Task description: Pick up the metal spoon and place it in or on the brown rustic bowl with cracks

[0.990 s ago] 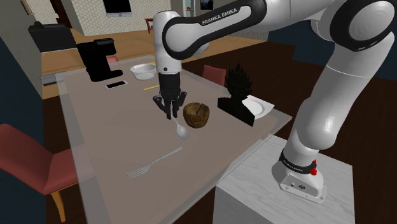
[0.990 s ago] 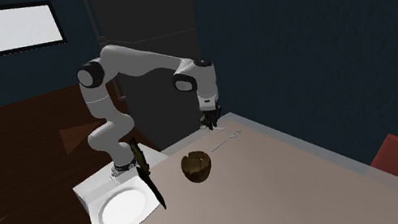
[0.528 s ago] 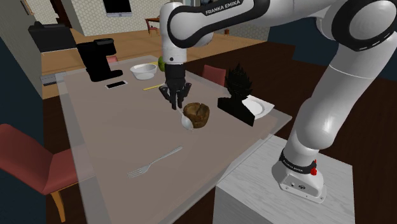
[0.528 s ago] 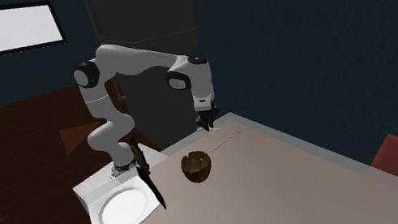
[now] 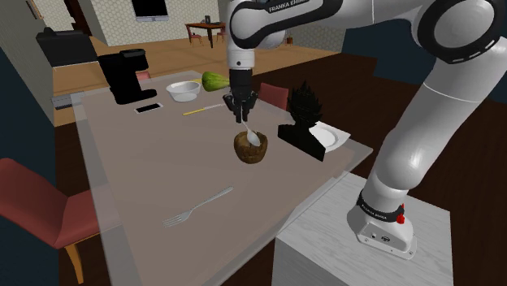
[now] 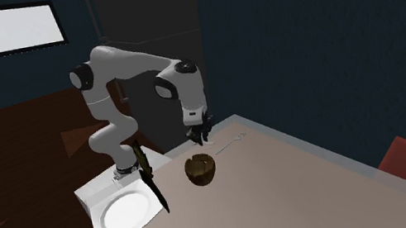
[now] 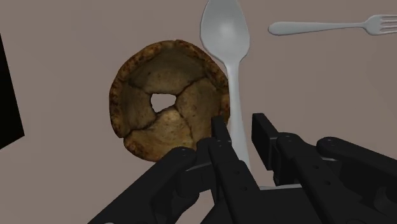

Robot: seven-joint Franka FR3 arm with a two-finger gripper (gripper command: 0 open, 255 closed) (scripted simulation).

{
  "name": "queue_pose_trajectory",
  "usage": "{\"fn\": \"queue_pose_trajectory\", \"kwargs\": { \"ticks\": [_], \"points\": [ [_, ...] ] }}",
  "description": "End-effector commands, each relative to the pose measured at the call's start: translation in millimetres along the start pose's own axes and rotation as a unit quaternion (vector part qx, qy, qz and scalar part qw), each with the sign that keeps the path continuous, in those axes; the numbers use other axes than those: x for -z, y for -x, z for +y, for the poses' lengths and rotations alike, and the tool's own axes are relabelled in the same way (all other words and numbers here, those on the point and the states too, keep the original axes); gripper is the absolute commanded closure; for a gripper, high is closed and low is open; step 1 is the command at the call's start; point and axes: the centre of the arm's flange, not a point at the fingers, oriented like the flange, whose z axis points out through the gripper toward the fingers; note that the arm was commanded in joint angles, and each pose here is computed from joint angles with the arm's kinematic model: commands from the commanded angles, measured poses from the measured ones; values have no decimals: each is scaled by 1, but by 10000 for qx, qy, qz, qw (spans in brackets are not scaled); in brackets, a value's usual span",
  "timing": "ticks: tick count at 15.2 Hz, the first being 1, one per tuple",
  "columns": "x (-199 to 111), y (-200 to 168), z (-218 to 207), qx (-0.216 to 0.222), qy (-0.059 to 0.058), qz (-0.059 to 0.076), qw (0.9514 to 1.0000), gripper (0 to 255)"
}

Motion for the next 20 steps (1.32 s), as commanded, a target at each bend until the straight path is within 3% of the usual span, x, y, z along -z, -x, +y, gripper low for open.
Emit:
{"fn": "queue_pose_trajectory", "kwargs": {
  "ticks": [1, 17, 20],
  "points": [
    [5, -8, 24, 7, -1, -2, 10000, 255],
    [-72, -23, 45, 7, -1, -2, 10000, 255],
    [-72, -23, 45, 7, -1, -2, 10000, 255]
  ]
}}
